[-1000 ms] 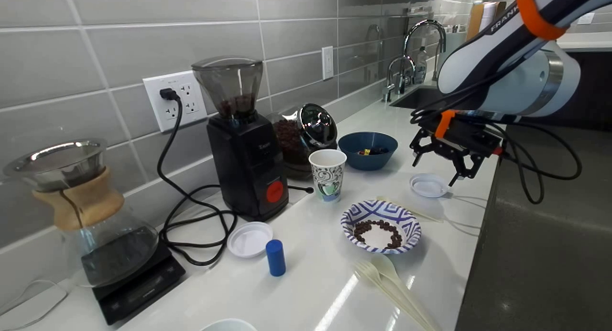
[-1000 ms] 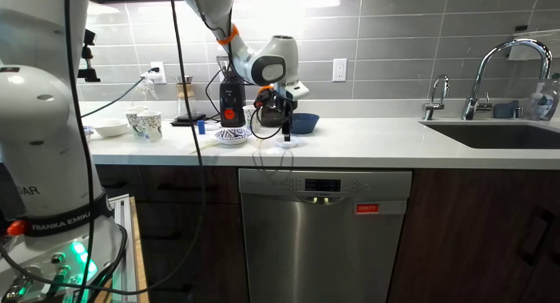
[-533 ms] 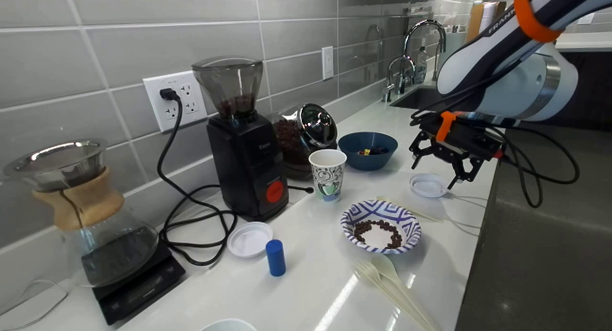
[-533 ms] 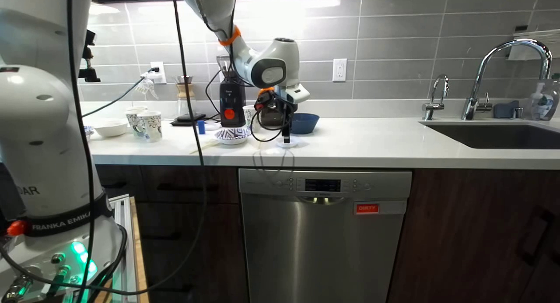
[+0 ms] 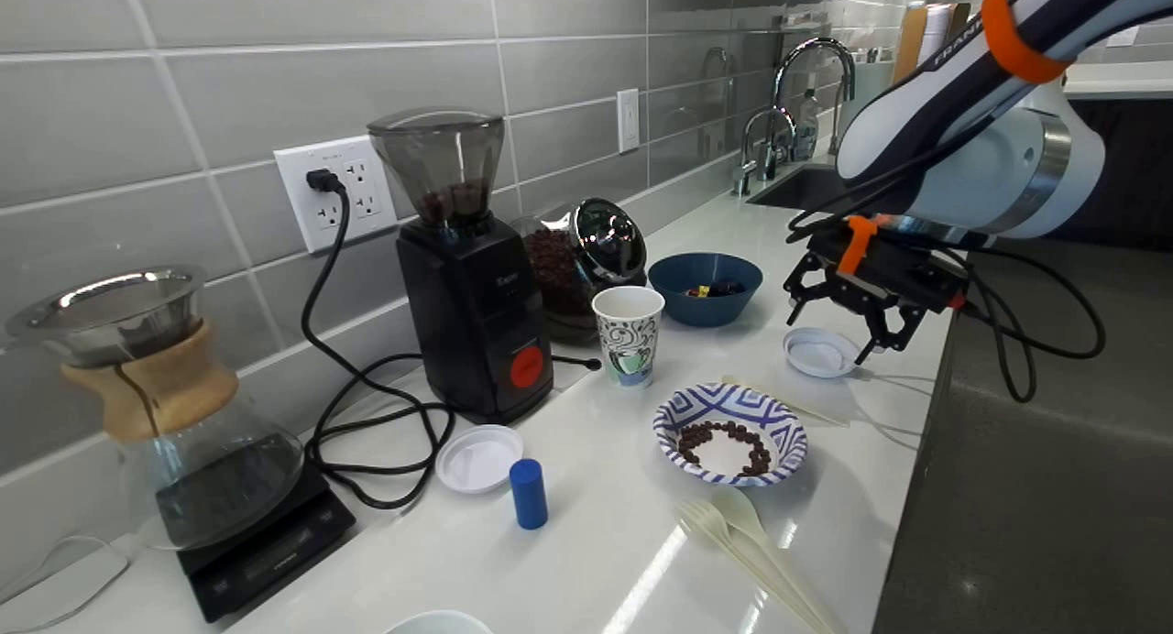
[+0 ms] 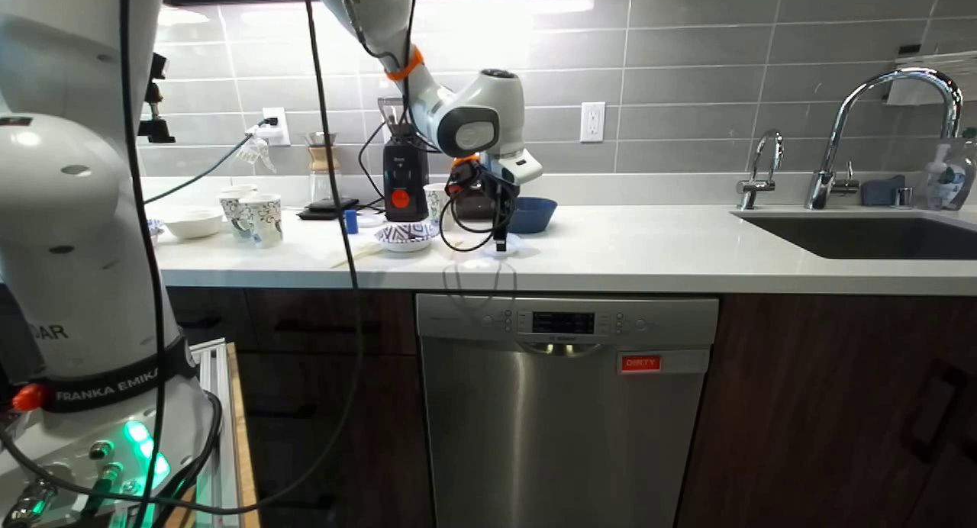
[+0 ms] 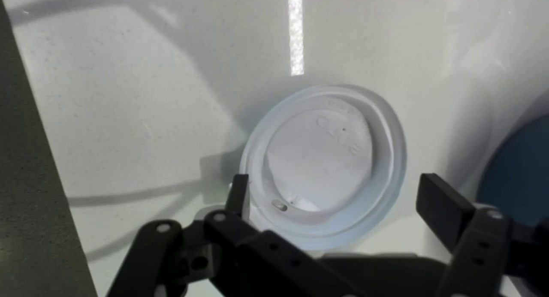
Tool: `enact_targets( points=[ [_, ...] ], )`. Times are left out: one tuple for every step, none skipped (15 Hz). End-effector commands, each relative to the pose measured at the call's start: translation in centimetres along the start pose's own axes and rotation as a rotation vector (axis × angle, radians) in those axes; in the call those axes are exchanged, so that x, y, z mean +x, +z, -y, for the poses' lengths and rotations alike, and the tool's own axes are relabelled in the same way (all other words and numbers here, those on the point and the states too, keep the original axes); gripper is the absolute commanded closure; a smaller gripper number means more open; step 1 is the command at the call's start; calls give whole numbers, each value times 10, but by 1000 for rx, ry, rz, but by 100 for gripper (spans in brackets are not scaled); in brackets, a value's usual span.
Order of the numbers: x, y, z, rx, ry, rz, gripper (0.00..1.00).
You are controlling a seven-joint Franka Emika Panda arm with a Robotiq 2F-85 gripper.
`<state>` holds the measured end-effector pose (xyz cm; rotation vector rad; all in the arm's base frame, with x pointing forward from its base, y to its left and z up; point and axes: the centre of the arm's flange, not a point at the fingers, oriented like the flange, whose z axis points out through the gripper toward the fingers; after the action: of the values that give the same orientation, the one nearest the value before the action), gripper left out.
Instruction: Turn the white coffee lid upright
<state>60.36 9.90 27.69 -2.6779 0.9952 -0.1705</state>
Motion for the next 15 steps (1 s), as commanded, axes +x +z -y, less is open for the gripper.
enact_targets(
  points=[
    [6, 6, 1, 25, 0, 6, 0],
    [7, 7, 0, 22, 2, 11, 0],
    [8, 9, -1, 18, 5, 13, 0],
    [8, 11, -2, 14, 6, 16, 0],
    [8, 13, -3, 10, 7, 18, 0],
    [9, 14, -3, 9, 8, 21, 0],
    [9, 15, -4, 7, 9, 22, 0],
    [10, 15, -4, 5, 9, 21, 0],
    [10, 16, -4, 6, 9, 22, 0],
    [10, 15, -4, 11, 8, 22, 0],
    [9, 14, -4, 18, 6, 22, 0],
    [9, 11, -3, 18, 7, 22, 0],
    [9, 8, -2, 20, 7, 22, 0],
    [8, 4, -1, 20, 6, 21, 0],
    [8, 0, 0, 16, 6, 13, 0]
  ],
)
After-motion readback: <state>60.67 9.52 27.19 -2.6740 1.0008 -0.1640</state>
